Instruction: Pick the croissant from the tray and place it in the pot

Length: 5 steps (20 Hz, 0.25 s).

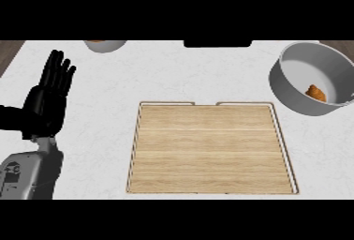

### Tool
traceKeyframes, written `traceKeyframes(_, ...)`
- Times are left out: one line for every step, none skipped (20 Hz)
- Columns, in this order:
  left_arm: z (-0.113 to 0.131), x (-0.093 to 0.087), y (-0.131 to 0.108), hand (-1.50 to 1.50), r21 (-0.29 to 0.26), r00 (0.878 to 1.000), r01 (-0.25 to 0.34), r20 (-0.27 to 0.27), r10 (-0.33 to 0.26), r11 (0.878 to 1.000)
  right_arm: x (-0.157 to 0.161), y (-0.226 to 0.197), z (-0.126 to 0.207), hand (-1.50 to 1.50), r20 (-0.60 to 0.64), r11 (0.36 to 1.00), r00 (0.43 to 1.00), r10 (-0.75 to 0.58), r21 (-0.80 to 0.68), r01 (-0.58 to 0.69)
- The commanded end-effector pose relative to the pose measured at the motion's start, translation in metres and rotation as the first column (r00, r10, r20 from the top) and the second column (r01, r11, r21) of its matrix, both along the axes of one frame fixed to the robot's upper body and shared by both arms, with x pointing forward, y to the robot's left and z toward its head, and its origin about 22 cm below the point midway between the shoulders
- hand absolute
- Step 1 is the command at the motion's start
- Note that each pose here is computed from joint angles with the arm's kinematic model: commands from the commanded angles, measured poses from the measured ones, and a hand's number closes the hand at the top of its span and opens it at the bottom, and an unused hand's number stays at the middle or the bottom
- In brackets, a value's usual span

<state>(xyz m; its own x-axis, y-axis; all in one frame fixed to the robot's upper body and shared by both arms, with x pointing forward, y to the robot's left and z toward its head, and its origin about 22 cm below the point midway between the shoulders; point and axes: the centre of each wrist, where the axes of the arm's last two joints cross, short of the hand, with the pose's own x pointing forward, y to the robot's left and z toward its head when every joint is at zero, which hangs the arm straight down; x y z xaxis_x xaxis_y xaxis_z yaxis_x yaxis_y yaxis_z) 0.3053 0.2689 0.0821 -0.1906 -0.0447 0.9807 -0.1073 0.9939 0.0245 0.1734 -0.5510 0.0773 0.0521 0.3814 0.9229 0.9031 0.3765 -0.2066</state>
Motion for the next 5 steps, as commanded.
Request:
traceKeyframes(-0.005, 0.004, -0.015, 0.0, -0.011, 1.0, 0.012, 0.004, -0.012, 1.0, -0.034, -0.011, -0.008, -1.5, -0.012, 1.0, 1.0, -0.004, -0.006, 0.004)
traceKeyframes(-0.008, 0.003, -0.009, 0.0, -0.005, 1.0, -0.012, 0.0, 0.012, 1.0, -0.056, -0.03, -0.001, -1.5, 0.012, 1.0, 1.0, -0.004, -0.01, 0.005)
traceKeyframes(-0.017, -0.011, 0.006, 0.0, 0.012, 1.0, -0.002, 0.009, 0.002, 1.0, -0.042, -0.027, -0.013, -1.5, 0.015, 1.0, 1.0, 0.001, -0.008, -0.001)
traceKeyframes(-0.01, -0.007, 0.013, 0.0, -0.001, 1.0, 0.008, -0.008, -0.009, 1.0, -0.059, -0.032, -0.005, -1.5, 0.006, 1.0, 1.0, -0.012, 0.011, 0.012)
traceKeyframes(-0.003, -0.002, -0.003, 0.0, 0.007, 1.0, -0.004, -0.004, 0.004, 1.0, -0.064, -0.027, -0.014, -1.5, -0.01, 1.0, 1.0, -0.004, 0.001, 0.004)
